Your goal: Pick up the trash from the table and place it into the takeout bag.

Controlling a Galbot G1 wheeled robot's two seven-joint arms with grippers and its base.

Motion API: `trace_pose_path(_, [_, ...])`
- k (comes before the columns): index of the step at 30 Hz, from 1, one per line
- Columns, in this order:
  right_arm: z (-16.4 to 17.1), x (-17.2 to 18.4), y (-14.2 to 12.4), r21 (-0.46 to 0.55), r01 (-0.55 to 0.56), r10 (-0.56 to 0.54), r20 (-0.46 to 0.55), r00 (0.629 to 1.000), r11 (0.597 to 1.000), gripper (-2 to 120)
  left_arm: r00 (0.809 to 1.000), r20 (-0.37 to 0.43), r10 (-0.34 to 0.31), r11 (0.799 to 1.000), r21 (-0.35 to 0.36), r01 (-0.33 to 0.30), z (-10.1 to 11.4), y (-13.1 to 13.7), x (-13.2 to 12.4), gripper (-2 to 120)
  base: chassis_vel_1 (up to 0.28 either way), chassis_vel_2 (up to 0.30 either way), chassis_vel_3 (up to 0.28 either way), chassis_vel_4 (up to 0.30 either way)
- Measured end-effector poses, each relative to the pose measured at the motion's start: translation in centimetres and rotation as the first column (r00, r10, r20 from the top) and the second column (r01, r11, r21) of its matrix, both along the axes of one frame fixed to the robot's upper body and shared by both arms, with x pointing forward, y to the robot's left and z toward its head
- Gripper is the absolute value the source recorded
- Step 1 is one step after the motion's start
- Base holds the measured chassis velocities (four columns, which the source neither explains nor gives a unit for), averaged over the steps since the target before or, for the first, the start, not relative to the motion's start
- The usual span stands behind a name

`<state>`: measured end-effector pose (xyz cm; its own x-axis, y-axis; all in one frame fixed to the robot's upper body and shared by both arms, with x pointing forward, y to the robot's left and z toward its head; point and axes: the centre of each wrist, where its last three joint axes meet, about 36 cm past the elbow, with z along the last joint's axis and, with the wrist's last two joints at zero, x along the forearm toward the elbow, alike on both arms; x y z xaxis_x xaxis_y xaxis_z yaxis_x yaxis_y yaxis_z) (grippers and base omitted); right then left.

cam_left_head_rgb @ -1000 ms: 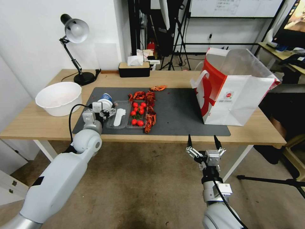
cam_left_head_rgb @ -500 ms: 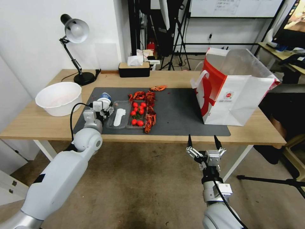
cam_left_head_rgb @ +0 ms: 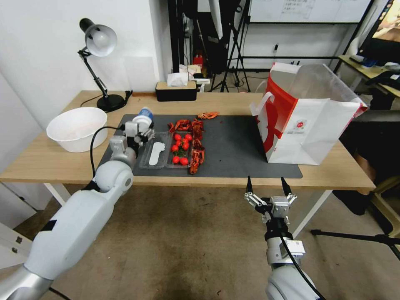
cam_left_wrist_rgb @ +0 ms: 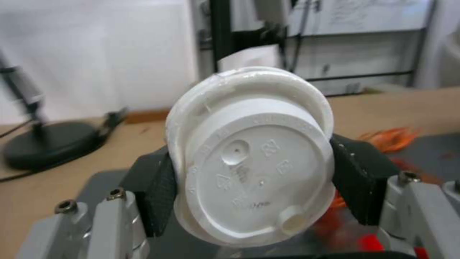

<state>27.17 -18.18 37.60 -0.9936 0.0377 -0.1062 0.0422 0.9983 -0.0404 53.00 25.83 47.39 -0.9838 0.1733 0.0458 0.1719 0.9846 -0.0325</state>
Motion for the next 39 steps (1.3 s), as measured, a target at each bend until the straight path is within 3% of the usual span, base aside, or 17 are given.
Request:
trace_pose_path(3, [0.0, 0.0, -0.1, -0.001, 0.003, -0.003, -0.001, 1.0, 1.0, 100, 0.986, 0.065, -0.155, 0.985, -0.064, 0.159, 2.7, -1.6, 1.7, 67, 0.0, 0.0, 0.0, 0.0])
trace_pose_path(4, [0.0, 0.0, -0.1, -0.001, 0.003, -0.003, -0.001, 1.0, 1.0, 100, 0.986, 0.065, -0.155, 0.985, -0.064, 0.159, 2.7, -1.6, 1.7, 67, 0.0, 0.0, 0.0, 0.0])
trace_pose_path(7, [0.0, 0.0, -0.2, -0.004, 0.007, -0.007, -0.002, 1.0, 1.0, 100, 0.955, 0.125, -0.267, 0.956, -0.09, 0.279, 5.4, -3.2, 3.2, 67, 0.0, 0.0, 0.0, 0.0])
trace_pose_path(8, [0.0, 0.0, -0.2, -0.004, 0.007, -0.007, -0.002, 1.0, 1.0, 100, 0.955, 0.125, -0.267, 0.956, -0.09, 0.279, 5.4, -3.2, 3.2, 67, 0.0, 0.0, 0.0, 0.0])
trace_pose_path(10, [0.0, 0.0, -0.3, -0.005, 0.01, -0.01, -0.002, 1.0, 1.0, 100, 0.924, 0.163, -0.347, 0.927, -0.088, 0.364, 7.6, -5.6, 4.1, 67, 0.0, 0.0, 0.0, 0.0])
trace_pose_path(11, [0.0, 0.0, -0.3, -0.005, 0.01, -0.01, -0.002, 1.0, 1.0, 100, 0.924, 0.163, -0.347, 0.927, -0.088, 0.364, 7.6, -5.6, 4.1, 67, 0.0, 0.0, 0.0, 0.0])
trace_pose_path(13, [0.0, 0.0, -0.3, -0.004, 0.012, -0.012, -0.001, 1.0, 1.0, 100, 0.89, 0.185, -0.416, 0.897, -0.08, 0.436, 9.5, -8.4, 4.6, 67, 0.0, 0.0, 0.0, 0.0])
trace_pose_path(14, [0.0, 0.0, -0.3, -0.004, 0.012, -0.012, -0.001, 1.0, 1.0, 100, 0.89, 0.185, -0.416, 0.897, -0.08, 0.436, 9.5, -8.4, 4.6, 67, 0.0, 0.0, 0.0, 0.0])
trace_pose_path(16, [0.0, 0.1, -0.4, -0.004, 0.015, -0.015, 0.001, 1.0, 1.0, 100, 0.853, 0.208, -0.478, 0.863, -0.069, 0.501, 11.8, -11.4, 5.0, 67, 0.0, 0.0, 0.0, 0.0])
trace_pose_path(24, [0.0, 0.1, -0.4, -0.005, 0.016, -0.016, -0.001, 1.0, 1.0, 100, 0.825, 0.215, -0.523, 0.835, -0.064, 0.546, 13.4, -13.4, 5.2, 67, 0.0, 0.0, 0.0, 0.0])
trace_pose_path(25, [0.0, 0.0, -0.4, -0.007, 0.016, -0.016, -0.003, 1.0, 1.0, 100, 0.797, 0.218, -0.563, 0.809, -0.05, 0.586, 14.8, -15.1, 5.2, 67, 0.0, 0.0, 0.0, 0.0])
trace_pose_path(26, [0.0, 0.0, -0.4, -0.007, 0.016, -0.016, -0.003, 1.0, 1.0, 100, 0.797, 0.218, -0.563, 0.809, -0.05, 0.586, 14.8, -15.1, 5.2, 67, 0.0, 0.0, 0.0, 0.0])
trace_pose_path(28, [0.0, 0.0, -0.5, -0.008, 0.017, -0.017, -0.004, 1.0, 1.0, 100, 0.768, 0.221, -0.601, 0.781, -0.04, 0.623, 16.1, -17.1, 5.3, 67, 0.0, 0.0, 0.0, 0.0])
trace_pose_path(30, [0.0, 0.0, -0.5, -0.008, 0.018, -0.018, -0.003, 1.0, 1.0, 100, 0.761, 0.222, -0.61, 0.774, -0.039, 0.632, 16.4, -17.6, 5.3, 67, 0.0, 0.0, 0.0, 0.0])
trace_pose_path(33, [0.0, 0.0, -0.6, -0.01, 0.019, -0.019, -0.003, 1.0, 1.0, 100, 0.73, 0.222, -0.647, 0.745, -0.02, 0.667, 17.6, -20.1, 5.4, 67, 0.0, 0.0, 0.0, 0.0])
trace_pose_path(37, [0.1, 0.0, -0.6, -0.01, 0.019, -0.019, -0.002, 1.0, 1.0, 100, 0.714, 0.22, -0.665, 0.73, -0.009, 0.683, 17.9, -21.3, 5.5, 67, 0.0, 0.0, 0.0, 0.0])
trace_pose_path(39, [0.1, 0.1, -0.6, -0.01, 0.019, -0.019, -0.001, 1.0, 1.0, 100, 0.683, 0.219, -0.697, 0.701, 0.006, 0.713, 18.4, -24.0, 5.6, 67, 0.0, 0.0, 0.0, 0.0])
